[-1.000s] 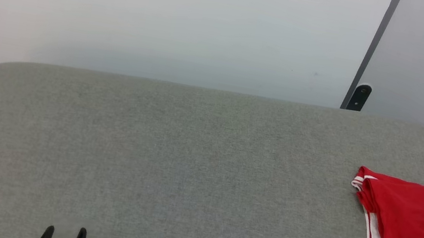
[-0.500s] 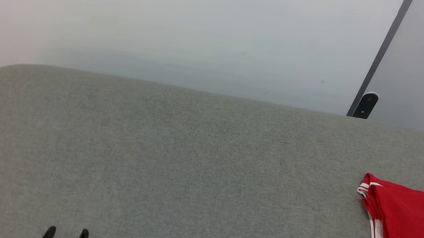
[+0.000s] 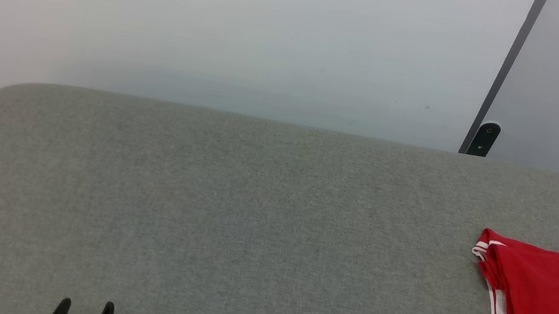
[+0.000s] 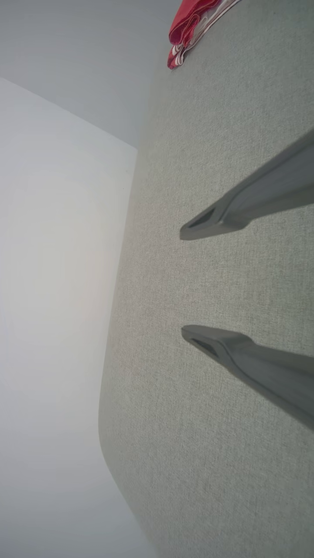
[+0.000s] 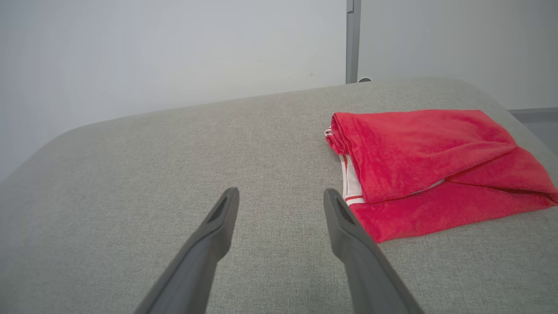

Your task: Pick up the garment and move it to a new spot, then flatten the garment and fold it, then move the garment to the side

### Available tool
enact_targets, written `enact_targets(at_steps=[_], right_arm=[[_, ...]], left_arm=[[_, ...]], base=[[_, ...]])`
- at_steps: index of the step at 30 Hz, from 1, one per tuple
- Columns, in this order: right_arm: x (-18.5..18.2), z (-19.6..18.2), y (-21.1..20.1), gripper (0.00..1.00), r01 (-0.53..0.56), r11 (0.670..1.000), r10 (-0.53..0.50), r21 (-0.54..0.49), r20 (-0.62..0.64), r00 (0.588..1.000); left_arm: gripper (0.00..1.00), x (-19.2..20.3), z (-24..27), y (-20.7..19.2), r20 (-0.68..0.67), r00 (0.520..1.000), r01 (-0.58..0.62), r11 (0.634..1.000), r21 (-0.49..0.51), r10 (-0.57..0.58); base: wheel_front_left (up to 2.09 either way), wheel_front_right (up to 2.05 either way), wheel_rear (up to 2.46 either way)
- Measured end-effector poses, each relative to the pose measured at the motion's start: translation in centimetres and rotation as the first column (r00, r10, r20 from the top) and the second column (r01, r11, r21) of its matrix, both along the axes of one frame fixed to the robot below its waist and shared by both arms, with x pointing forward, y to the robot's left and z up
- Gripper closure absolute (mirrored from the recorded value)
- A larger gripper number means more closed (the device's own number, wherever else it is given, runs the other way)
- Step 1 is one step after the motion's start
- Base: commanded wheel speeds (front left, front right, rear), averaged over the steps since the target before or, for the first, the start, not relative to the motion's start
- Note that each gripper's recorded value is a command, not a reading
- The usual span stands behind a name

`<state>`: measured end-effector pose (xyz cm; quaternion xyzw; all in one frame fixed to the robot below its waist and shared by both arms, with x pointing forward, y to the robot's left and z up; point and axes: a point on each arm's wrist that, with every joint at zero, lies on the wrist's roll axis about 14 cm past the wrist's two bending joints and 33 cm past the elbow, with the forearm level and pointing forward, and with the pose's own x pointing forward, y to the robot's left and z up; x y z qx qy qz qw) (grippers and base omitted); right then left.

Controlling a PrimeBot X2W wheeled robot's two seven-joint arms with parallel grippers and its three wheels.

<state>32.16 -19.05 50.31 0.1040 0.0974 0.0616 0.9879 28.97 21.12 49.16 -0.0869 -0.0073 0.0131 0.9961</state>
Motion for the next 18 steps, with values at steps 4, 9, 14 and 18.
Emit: enact_targets(at_steps=[4,9,14,18], right_arm=[[0.0,0.0,0.1,0.00,-0.002,1.000,0.002,0.001,0.001,1.000],[-0.1,-0.6,0.4,1.00,-0.008,1.000,0.008,0.008,-0.020,1.000],[-0.4,-2.3,0.6,1.00,0.002,0.999,0.001,0.040,-0.072,0.997],[-0.4,-2.6,0.7,1.00,0.018,0.992,-0.007,0.126,-0.087,0.996]], left_arm=[[0.00,0.0,0.0,0.1,-0.002,1.000,-0.001,1.000,-0.001,0.001],[1.00,-0.1,-0.6,-0.1,-0.018,1.000,0.000,1.000,-0.005,0.000],[1.00,-0.4,-2.2,-0.4,-0.070,0.998,-0.008,0.999,-0.038,0.005],[1.00,-0.1,-2.5,-0.1,-0.088,0.996,-0.032,0.991,-0.126,0.020]], base=[[0.00,0.00,0.00],[0.00,0.00,0.00],[0.00,0.00,0.00],[0.00,0.00,0.00]])
